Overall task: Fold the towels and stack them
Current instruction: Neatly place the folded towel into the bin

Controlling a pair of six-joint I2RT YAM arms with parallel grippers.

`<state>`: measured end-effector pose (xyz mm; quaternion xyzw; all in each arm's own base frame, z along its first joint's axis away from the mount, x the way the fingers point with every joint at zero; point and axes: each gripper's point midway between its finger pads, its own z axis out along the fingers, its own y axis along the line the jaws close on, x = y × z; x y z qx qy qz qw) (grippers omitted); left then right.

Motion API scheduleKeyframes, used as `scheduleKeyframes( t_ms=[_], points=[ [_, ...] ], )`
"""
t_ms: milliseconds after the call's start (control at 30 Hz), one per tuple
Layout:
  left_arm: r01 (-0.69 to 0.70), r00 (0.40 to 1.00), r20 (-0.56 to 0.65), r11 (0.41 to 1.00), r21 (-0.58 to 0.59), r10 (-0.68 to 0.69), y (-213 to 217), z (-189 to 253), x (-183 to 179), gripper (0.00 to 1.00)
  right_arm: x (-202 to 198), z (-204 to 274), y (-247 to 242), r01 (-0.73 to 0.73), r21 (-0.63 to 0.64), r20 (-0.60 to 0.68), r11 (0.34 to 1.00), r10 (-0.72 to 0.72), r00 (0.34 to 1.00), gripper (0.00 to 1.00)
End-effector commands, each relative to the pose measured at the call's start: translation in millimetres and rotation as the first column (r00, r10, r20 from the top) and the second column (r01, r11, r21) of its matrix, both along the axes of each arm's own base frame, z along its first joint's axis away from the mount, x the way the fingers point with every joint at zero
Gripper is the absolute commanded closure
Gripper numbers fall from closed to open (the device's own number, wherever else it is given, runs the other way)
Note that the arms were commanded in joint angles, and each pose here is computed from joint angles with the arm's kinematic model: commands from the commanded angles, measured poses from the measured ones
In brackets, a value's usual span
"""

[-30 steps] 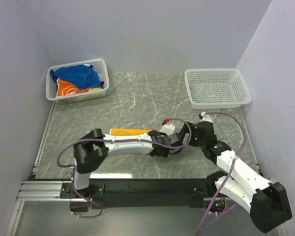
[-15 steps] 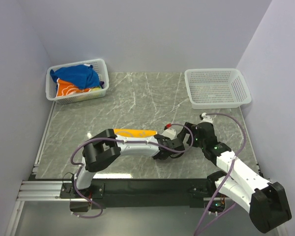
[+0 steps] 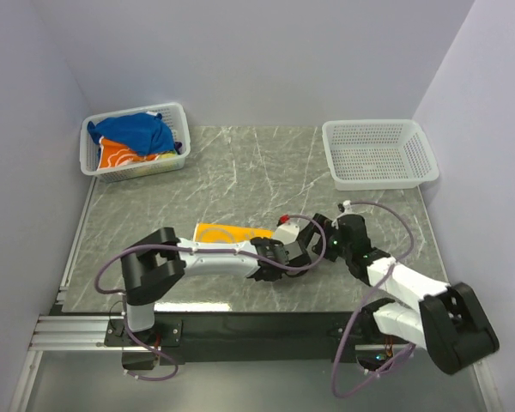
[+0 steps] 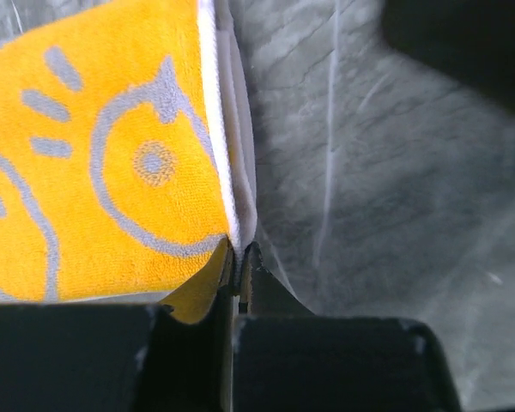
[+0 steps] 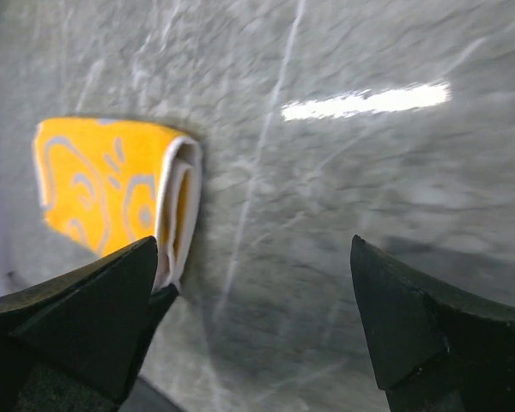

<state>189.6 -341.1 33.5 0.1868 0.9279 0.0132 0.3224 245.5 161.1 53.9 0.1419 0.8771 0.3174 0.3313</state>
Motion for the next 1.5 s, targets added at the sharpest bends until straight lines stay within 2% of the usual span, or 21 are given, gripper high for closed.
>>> scheduleKeyframes(
  t_ms=[0, 67, 233, 533, 733, 833, 867, 933, 967, 1067, 1133, 1167, 1233, 1267, 1367, 1467],
  points=[
    [0.025, 0.999, 0.031, 0.982, -0.188, -0.02, -25, 40, 3, 0.99, 10, 23, 35, -0.052, 0.228, 0.023, 0.972, 0.048, 0.999, 0.0],
    [0.016, 0.999, 0.038, 0.981, -0.193, -0.009, -23, 43, 5, 0.99, 12, 31, 49, -0.067, 0.307, 0.014, 0.949, 0.065, 0.998, 0.0],
    [0.012, 1.0, 0.025, 0.977, -0.213, -0.007, -21, 43, 6, 0.99, 9, 13, 81, -0.062, 0.373, -0.094, 0.926, 0.104, 0.99, 0.0],
    [-0.004, 1.0, 0.015, 0.974, -0.227, 0.008, -25, 43, 10, 0.99, -5, -19, 111, 0.005, 0.474, -0.259, 0.88, 0.133, 0.957, 0.01],
    [-0.04, 0.999, -0.003, 0.972, -0.231, 0.041, -28, 39, 16, 0.99, -13, -29, 121, 0.019, 0.497, -0.303, 0.868, 0.152, 0.941, 0.06],
    [-0.044, 0.999, -0.01, 0.971, -0.234, 0.042, -33, 36, 17, 0.99, -12, -30, 123, 0.013, 0.498, -0.298, 0.867, 0.158, 0.941, 0.18],
    [-0.043, 0.999, -0.013, 0.972, -0.231, 0.041, -35, 34, 18, 0.98, -11, -29, 123, 0.01, 0.498, -0.295, 0.867, 0.159, 0.942, 0.3],
    [-0.05, 0.999, -0.019, 0.973, -0.225, 0.047, -36, 32, 20, 0.95, -9, -27, 124, -0.001, 0.491, -0.283, 0.871, 0.161, 0.946, 0.46],
    [-0.049, 0.999, -0.024, 0.974, -0.219, 0.045, -37, 28, 20, 0.93, -6, -24, 125, -0.009, 0.489, -0.272, 0.872, 0.162, 0.949, 0.66],
    [-0.053, 0.998, -0.035, 0.972, -0.23, 0.046, -40, 27, 22, 0.78, -1, -22, 125, -0.042, 0.456, -0.248, 0.889, 0.173, 0.953, 0.93],
    [-0.055, 0.998, -0.035, 0.969, -0.241, 0.048, -40, 29, 23, 0.66, 6, -19, 122, -0.061, 0.436, -0.221, 0.898, 0.172, 0.96, 0.99],
    [-0.055, 0.998, -0.032, 0.967, -0.25, 0.049, -40, 33, 24, 0.53, 9, -19, 122, -0.063, 0.426, -0.226, 0.903, 0.174, 0.958, 1.0],
    [-0.055, 0.998, -0.024, 0.964, -0.261, 0.051, -40, 39, 25, 0.35, 23, -14, 118, -0.081, 0.408, -0.192, 0.909, 0.172, 0.966, 1.0],
    [-0.056, 0.998, -0.019, 0.961, -0.272, 0.053, -39, 45, 26, 0.21, 23, -19, 114, -0.077, 0.383, -0.22, 0.92, 0.172, 0.96, 1.0],
    [-0.066, 0.998, -0.017, 0.952, -0.299, 0.064, -32, 57, 28, 0.02, 41, -19, 105, -0.116, 0.313, -0.217, 0.943, 0.19, 0.957, 1.0],
    [-0.093, 0.996, -0.025, 0.937, -0.336, 0.09, -17, 69, 35, 0.01, 62, -22, 90, -0.172, 0.17, -0.196, 0.97, 0.205, 0.959, 1.0]
  ],
)
